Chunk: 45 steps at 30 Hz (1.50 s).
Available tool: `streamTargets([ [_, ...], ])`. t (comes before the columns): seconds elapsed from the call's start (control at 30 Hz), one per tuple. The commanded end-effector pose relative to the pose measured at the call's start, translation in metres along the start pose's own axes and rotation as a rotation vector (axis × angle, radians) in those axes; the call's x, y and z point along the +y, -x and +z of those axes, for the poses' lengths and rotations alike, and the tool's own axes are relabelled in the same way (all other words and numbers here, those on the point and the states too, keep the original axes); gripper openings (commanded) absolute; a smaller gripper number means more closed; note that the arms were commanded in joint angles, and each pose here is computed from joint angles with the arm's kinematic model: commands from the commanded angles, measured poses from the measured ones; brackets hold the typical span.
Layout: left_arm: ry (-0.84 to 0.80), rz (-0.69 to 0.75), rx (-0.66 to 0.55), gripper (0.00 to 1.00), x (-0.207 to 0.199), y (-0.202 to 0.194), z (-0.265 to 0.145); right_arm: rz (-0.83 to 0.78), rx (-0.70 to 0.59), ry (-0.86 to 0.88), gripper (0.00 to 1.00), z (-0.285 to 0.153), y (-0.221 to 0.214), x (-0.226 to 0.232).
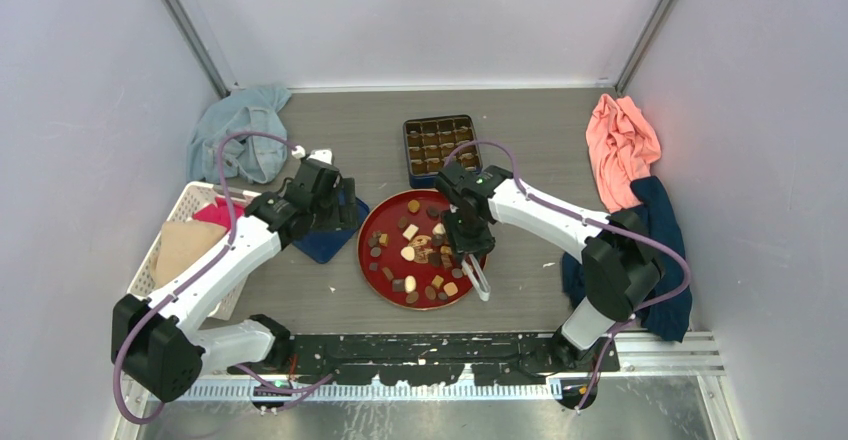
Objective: Pack the chocolate
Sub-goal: Pick up the fake chocolate from the plate.
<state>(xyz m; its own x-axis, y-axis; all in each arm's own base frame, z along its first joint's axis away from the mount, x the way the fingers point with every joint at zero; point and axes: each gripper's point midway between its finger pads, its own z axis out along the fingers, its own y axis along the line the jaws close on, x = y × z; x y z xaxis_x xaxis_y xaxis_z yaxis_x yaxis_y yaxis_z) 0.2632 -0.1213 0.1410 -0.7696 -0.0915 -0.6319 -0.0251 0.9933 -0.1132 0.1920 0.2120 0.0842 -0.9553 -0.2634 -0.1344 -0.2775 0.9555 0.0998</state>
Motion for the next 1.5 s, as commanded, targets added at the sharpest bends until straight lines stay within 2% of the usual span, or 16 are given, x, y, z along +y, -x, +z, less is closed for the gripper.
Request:
streamTargets([
  [0.0, -0.019, -0.026, -0.047, 0.85, -0.004, 0.012, -0.001, 0.017, -0.016, 0.005, 0.45, -0.008, -0.004, -0.002],
  [0.47, -0.023, -0.025, -0.031, 0.85, -0.007, 0.009, 0.005, 0.020, 0.007, 0.047, 0.50, -0.013, -0.010, 0.005],
  [0.8, -0.019, -0.021, -0.026, 0.85, -0.007, 0.009, 0.009, -0.030, 0.074, -0.005, 0.50, -0.008, -0.023, -0.007],
  [1.0, -0.018, -0.022, -0.024, 0.85, -0.008, 0.009, 0.010, -0.051, 0.084, -0.066, 0.50, -0.009, -0.024, -0.019],
  [1.2, -0.016, -0.022, -0.023, 0.85, -0.007, 0.009, 0.010, -0.054, 0.078, -0.050, 0.50, -0.006, -0.019, -0.014],
  [1.33, -0.014, -0.023, -0.025, 0.85, -0.007, 0.009, 0.009, -0.057, 0.068, -0.028, 0.48, -0.005, -0.014, -0.009],
  [1.47, -0.014, -0.023, -0.029, 0.85, -0.006, 0.010, 0.007, -0.058, 0.064, -0.010, 0.40, -0.004, -0.012, -0.005],
])
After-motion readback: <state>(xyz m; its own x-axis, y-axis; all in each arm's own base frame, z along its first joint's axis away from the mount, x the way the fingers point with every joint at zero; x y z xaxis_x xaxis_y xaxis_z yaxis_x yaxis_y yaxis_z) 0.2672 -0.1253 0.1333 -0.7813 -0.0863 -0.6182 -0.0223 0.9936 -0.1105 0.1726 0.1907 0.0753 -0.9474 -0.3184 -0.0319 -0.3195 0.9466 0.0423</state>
